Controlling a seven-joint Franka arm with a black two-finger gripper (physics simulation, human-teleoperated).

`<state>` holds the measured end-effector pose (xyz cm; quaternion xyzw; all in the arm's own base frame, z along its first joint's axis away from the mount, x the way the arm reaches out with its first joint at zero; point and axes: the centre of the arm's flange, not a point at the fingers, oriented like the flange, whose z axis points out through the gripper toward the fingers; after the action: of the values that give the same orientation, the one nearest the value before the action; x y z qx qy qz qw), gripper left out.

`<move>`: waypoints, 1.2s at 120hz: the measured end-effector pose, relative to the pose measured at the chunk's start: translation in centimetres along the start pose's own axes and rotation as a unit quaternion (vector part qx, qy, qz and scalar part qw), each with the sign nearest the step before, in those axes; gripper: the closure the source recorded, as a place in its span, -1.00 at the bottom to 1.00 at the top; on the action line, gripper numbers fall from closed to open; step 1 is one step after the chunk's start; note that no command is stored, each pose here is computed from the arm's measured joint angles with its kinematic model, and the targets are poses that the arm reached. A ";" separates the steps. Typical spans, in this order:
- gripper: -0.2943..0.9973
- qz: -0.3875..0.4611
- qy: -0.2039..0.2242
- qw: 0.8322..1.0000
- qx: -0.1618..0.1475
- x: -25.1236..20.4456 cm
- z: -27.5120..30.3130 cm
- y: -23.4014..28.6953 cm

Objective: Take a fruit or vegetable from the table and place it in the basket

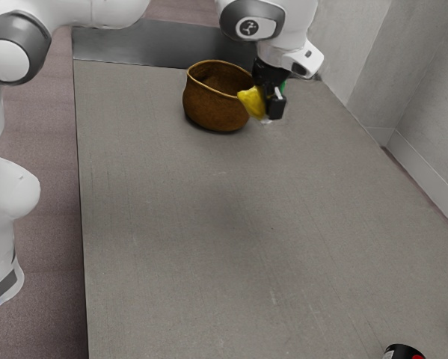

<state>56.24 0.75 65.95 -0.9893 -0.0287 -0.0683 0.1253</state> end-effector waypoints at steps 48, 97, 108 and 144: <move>-0.16 -0.200 -0.062 0.977 -0.038 -6.0 7.5 -31.1; -0.17 -0.139 -0.029 0.988 -0.060 -1.6 13.8 -35.3; -0.17 -0.124 -0.019 0.991 -0.056 -0.5 14.7 -35.1; -0.46 -0.082 0.010 0.995 -0.050 1.2 15.0 -34.0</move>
<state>56.86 37.45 60.06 -0.9880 -0.1048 -0.0900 0.0695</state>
